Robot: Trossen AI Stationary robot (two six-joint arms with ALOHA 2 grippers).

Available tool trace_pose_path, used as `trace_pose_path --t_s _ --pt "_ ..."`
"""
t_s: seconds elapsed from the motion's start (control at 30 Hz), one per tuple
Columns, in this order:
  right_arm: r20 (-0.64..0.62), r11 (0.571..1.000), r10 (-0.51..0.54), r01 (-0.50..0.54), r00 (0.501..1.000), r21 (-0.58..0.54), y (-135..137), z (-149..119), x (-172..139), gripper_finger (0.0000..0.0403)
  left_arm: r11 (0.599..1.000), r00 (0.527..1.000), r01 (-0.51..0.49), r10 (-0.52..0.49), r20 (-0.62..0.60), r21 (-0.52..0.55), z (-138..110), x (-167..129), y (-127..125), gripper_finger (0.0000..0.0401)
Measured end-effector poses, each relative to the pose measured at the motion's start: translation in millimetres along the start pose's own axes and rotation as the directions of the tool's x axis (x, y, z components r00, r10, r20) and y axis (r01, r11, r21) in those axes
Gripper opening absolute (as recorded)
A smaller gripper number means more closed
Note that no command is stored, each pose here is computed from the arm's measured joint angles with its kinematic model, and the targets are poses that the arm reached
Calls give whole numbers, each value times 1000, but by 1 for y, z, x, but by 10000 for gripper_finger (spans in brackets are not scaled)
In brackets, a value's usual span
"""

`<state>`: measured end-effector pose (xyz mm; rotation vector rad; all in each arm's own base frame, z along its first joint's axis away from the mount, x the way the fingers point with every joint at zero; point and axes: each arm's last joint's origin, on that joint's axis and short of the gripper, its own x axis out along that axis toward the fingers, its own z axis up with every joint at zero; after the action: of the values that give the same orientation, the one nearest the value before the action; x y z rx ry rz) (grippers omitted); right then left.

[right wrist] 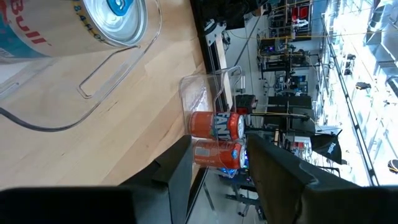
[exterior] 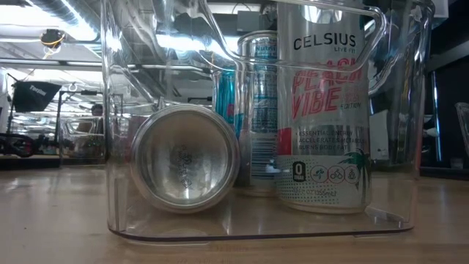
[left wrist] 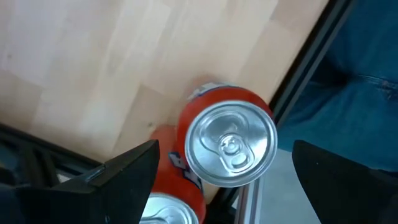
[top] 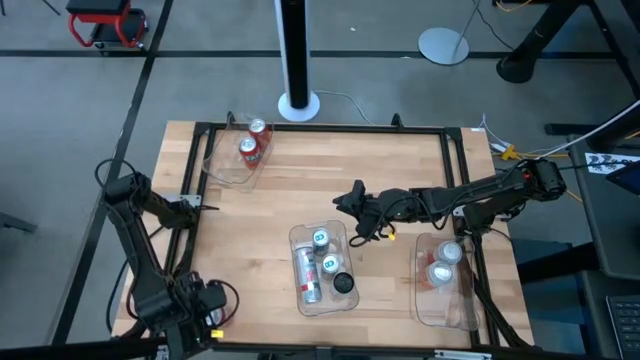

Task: Sort soda cans
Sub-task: Put the right orange soda can into the top transparent bin

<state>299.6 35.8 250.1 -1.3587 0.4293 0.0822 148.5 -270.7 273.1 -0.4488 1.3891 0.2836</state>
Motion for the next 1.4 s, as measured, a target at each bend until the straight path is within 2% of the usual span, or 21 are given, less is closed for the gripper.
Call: trace_pose_path --t_s 0.37,0.93,1.13,1.33,1.4 --pt "0 1000 0 0 1000 0 0 0 0 154 1000 1000 -10 10 2 4 -6 15 4 354" --pt "1 1000 0 0 1000 0 0 0 0 154 998 998 54 -55 25 21 -11 54 8 354" --pt "1 1000 0 0 1000 0 0 0 0 154 999 999 40 -40 27 -20 -9 63 13 353" --pt "1 1000 0 0 1000 0 0 0 0 154 996 999 50 -50 -7 -72 0 64 12 306" --pt "1 1000 0 0 1000 0 0 0 0 154 996 999 51 -52 -15 -79 4 64 12 306"
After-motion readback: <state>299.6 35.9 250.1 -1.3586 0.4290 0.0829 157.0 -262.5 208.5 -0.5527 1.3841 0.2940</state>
